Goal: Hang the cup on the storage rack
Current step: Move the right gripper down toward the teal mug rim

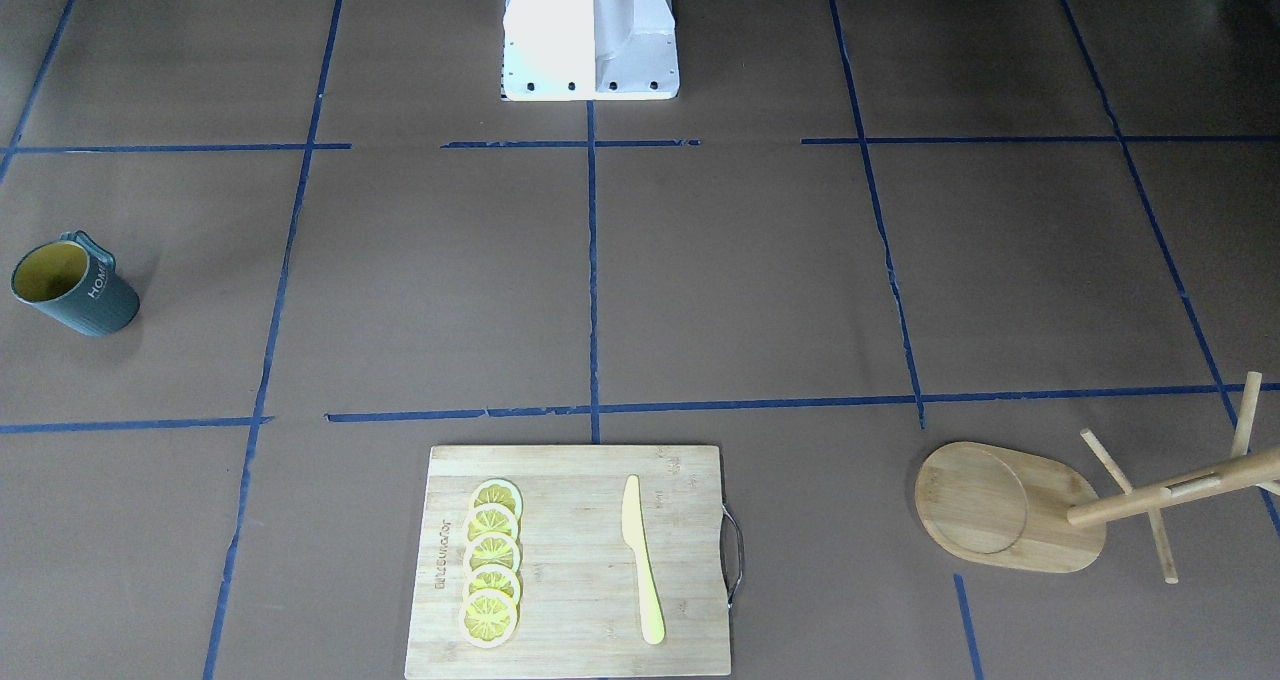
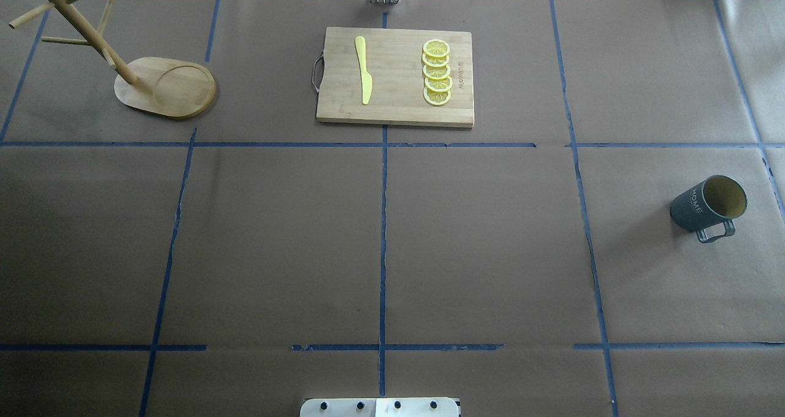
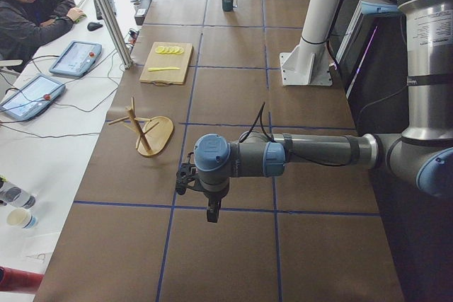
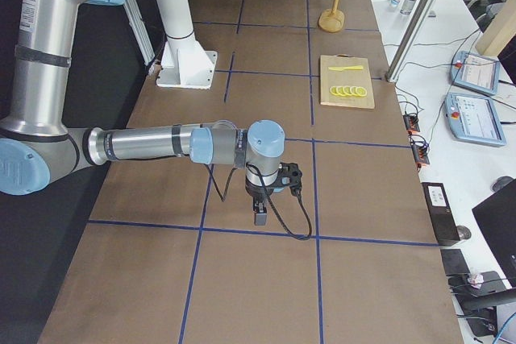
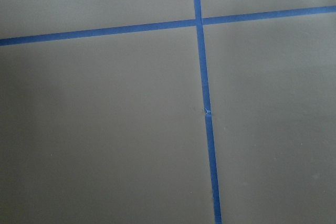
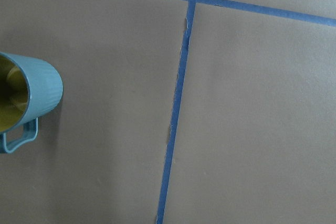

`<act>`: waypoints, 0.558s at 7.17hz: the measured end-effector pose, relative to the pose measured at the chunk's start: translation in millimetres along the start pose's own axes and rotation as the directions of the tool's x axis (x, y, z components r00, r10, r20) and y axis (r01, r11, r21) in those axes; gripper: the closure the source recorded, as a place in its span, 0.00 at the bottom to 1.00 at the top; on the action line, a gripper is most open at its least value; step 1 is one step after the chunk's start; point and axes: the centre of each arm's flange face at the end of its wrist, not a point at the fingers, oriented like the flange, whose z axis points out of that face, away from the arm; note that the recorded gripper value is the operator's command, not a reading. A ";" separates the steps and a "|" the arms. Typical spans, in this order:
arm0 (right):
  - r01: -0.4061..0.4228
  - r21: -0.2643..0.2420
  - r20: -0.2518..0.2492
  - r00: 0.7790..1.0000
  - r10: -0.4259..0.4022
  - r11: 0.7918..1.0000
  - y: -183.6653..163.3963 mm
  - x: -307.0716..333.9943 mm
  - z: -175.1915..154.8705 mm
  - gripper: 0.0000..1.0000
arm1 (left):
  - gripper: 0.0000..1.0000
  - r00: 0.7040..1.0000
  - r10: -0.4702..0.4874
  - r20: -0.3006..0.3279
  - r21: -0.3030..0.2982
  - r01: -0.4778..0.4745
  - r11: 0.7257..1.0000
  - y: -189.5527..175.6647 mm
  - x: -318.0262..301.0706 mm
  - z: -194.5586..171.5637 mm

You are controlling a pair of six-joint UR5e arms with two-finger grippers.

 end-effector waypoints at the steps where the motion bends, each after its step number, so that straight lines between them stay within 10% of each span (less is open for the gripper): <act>1: 0.006 0.002 0.001 1.000 -0.006 1.000 -1.0 -2.5 -0.9 0.00 | 0.00 1.000 0.001 0.000 0.000 -0.001 1.000 -0.1 0.3 0.0; 4: 0.067 0.052 0.008 0.998 -0.068 0.996 -14.1 -28.9 5.6 0.00 | 0.00 1.000 0.000 -0.004 -0.004 0.000 1.000 0.1 -0.7 2.7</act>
